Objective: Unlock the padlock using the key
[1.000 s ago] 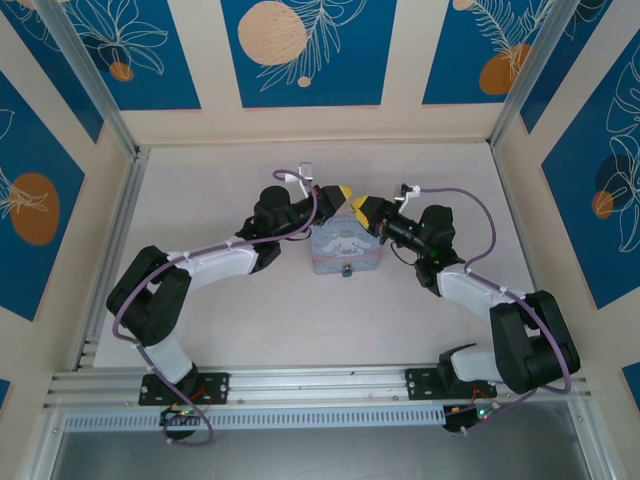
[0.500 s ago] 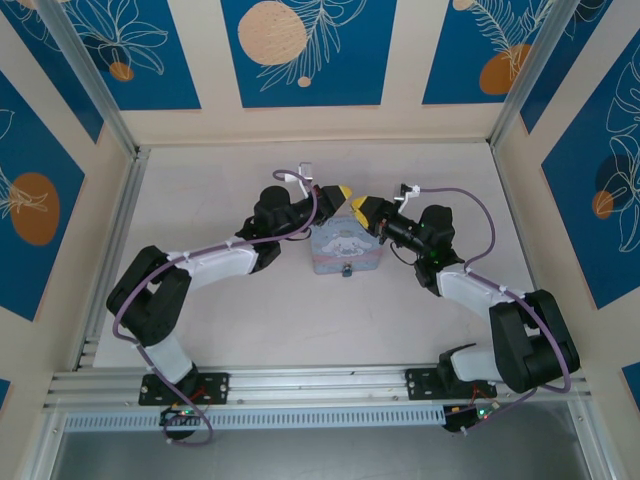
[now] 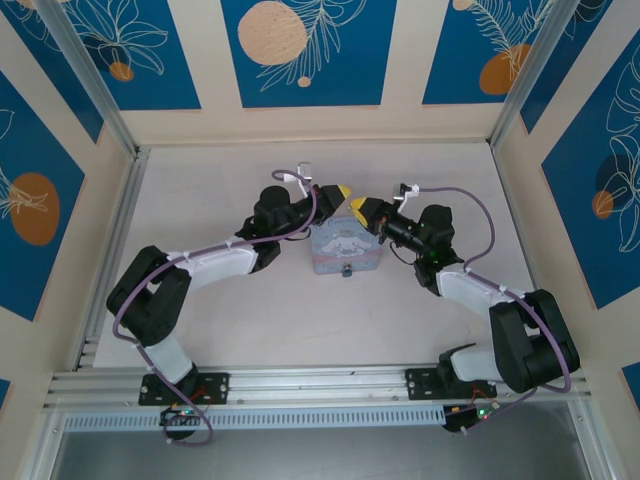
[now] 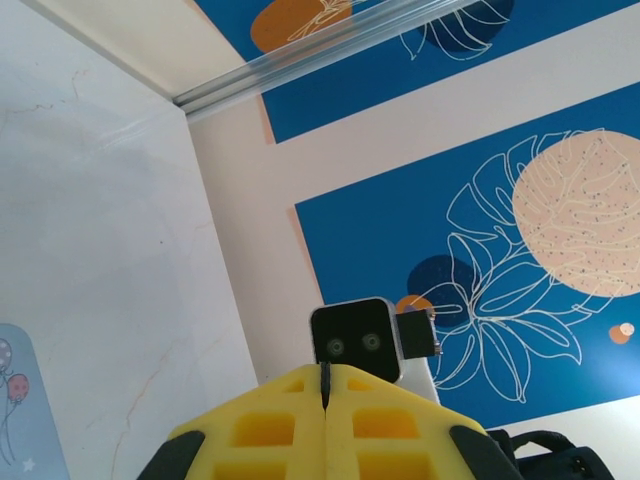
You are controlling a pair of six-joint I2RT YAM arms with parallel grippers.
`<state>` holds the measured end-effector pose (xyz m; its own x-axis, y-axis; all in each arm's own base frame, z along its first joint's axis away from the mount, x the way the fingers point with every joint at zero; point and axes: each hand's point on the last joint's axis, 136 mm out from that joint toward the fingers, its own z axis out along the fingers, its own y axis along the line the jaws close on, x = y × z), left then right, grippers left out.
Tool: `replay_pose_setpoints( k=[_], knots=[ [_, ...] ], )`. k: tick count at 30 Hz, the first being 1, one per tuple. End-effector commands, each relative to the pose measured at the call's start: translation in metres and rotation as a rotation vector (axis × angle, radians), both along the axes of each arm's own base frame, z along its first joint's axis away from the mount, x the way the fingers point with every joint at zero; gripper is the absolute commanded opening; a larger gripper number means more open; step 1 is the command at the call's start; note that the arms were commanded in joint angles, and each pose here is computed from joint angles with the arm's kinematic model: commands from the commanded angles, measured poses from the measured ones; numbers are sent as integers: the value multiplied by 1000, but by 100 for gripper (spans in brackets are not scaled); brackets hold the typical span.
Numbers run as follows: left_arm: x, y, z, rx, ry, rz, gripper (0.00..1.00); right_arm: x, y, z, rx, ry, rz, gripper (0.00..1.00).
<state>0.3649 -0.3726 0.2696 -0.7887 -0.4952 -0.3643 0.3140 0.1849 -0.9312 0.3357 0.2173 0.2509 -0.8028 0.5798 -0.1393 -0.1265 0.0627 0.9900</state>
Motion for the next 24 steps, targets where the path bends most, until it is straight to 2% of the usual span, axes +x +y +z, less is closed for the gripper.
replay_pose_setpoints(
  k=[1, 13, 15, 24],
  knots=[
    [1, 1, 1, -13, -13, 5, 0, 1, 4, 5, 0, -19, 19, 0],
    [-1, 4, 3, -14, -9, 14, 0, 0, 5, 1, -12, -17, 27, 0],
    [-1, 3, 3, -12, -8, 14, 0, 1, 8, 2, -15, -19, 35, 14],
    [0, 4, 2, -7, -3, 25, 0, 1, 12, 2, -15, -15, 44, 18]
  ],
)
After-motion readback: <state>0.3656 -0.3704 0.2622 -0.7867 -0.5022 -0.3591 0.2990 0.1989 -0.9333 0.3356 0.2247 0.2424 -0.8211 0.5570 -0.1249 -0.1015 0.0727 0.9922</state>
